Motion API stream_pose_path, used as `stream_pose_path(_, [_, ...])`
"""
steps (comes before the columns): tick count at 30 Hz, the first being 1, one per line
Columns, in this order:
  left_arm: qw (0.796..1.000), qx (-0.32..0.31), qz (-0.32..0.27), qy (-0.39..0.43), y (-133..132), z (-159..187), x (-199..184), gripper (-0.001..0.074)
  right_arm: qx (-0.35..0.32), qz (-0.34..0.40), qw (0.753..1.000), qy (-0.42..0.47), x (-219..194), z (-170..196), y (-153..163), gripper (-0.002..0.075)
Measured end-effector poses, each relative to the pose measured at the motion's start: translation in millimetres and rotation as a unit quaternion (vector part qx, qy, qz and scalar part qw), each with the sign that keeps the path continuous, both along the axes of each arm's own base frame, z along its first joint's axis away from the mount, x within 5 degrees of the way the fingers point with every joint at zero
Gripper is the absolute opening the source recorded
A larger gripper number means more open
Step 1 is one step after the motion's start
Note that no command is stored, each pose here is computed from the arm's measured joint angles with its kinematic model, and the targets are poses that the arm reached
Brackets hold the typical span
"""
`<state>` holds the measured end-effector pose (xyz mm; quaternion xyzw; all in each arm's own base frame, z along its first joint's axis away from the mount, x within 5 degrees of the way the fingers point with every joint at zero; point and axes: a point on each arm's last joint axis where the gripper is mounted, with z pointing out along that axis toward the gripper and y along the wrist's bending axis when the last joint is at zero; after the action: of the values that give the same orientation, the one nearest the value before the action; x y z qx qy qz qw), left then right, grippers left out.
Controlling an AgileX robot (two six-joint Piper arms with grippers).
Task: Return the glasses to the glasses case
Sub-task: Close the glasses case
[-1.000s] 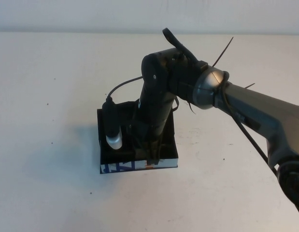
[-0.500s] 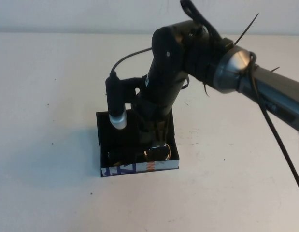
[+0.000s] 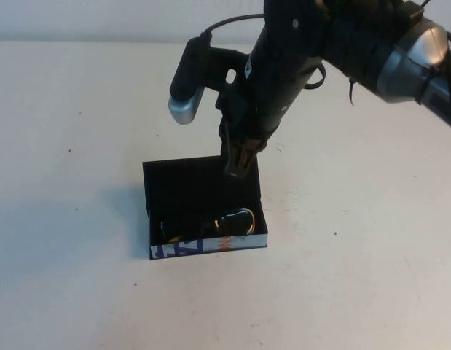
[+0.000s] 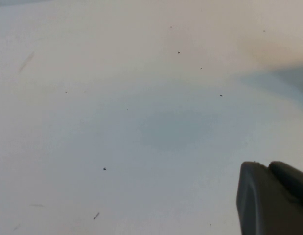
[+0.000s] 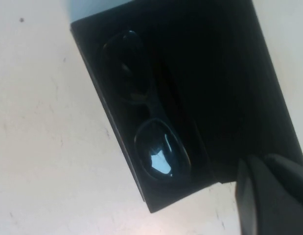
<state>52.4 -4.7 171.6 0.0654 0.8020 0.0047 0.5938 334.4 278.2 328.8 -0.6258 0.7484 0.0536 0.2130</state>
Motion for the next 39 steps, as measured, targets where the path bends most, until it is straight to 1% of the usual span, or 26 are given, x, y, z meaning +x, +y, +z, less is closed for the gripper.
stream_pose_path(4, [1.000,0.000,0.000,0.000,0.0,-0.1,0.0,-0.0001,0.005,-0.021,1.000,0.008,3.8,0.0,-5.0,-0.0009])
stream_pose_path(9, [1.000,0.003,0.000,0.000,0.1,-0.1,0.0,-0.0001,0.009,-0.024,1.000,0.010,3.8,0.8,-5.4,-0.0011])
stream_pose_path(11, [1.000,0.017,0.001,-0.010,1.0,1.5,0.5,-0.0001,0.011,-0.025,1.000,0.011,3.7,0.8,-5.3,-0.0011])
stream_pose_path(12, [1.000,0.012,0.003,-0.022,1.2,3.8,1.2,-0.0001,0.011,-0.025,1.000,0.011,3.7,0.8,-5.3,-0.0011])
stream_pose_path(13, [0.999,-0.014,0.009,-0.041,0.9,7.3,2.0,-0.0001,0.011,-0.026,1.000,0.012,3.7,0.8,-5.3,-0.0011])
stream_pose_path(14, [0.996,-0.062,0.016,-0.059,0.1,11.3,2.7,-0.0001,0.011,-0.026,1.000,0.012,3.7,0.8,-5.3,-0.0011])
stream_pose_path(15, [0.989,-0.123,0.024,-0.074,-0.6,14.9,3.2,-0.0001,0.011,-0.026,1.000,0.012,3.7,0.8,-5.3,-0.0011])
stream_pose_path(17, [0.963,-0.251,0.039,-0.093,-1.4,20.9,3.8,-0.0001,0.012,-0.031,0.999,0.014,3.7,0.8,-5.3,-0.0011])
stream_pose_path(19, [0.938,-0.328,0.047,-0.101,-1.5,24.0,3.9,-0.0001,0.014,-0.035,0.999,0.016,3.6,0.8,-5.1,-0.0011])
stream_pose_path(20, [0.929,-0.352,0.050,-0.104,-1.3,25.2,4.0,-0.0001,0.014,-0.035,0.999,0.016,3.6,0.8,-5.1,-0.0011])
stream_pose_path(23, [0.916,-0.382,0.053,-0.113,-0.6,27.5,4.0,-0.0001,0.017,-0.036,0.999,0.019,3.1,0.8,-4.8,-0.0011])
stream_pose_path(27, [0.912,-0.386,0.054,-0.124,0.3,29.5,4.1,-0.0001,0.025,-0.035,0.999,0.026,2.0,1.1,-3.4,-0.0011])
stream_pose_path(28, [0.915,-0.384,0.053,-0.113,-0.7,28.2,3.9,-0.0001,0.026,-0.035,0.999,0.027,1.8,1.2,-3.1,-0.0011])
stream_pose_path(30, [0.926,-0.367,0.037,-0.080,-4.8,31.8,2.6,-0.0001,0.028,-0.035,0.999,0.029,1.5,1.3,-2.7,-0.0011])
stream_pose_path(33, [0.946,-0.325,0.001,-0.015,-12.6,46.0,5.2,-0.0001,0.031,-0.039,0.998,0.032,1.3,1.3,-2.5,-0.0011])
stream_pose_path(36, [0.961,-0.267,-0.052,0.040,-22.4,65.2,15.5,-0.0001,0.037,-0.060,0.997,0.041,1.3,1.3,-2.5,-0.0011])
stream_pose_path(39, [0.965,-0.217,-0.112,0.092,-36.6,78.6,34.2,-0.0001,0.044,-0.085,0.994,0.050,1.4,1.4,-2.4,-0.0011])
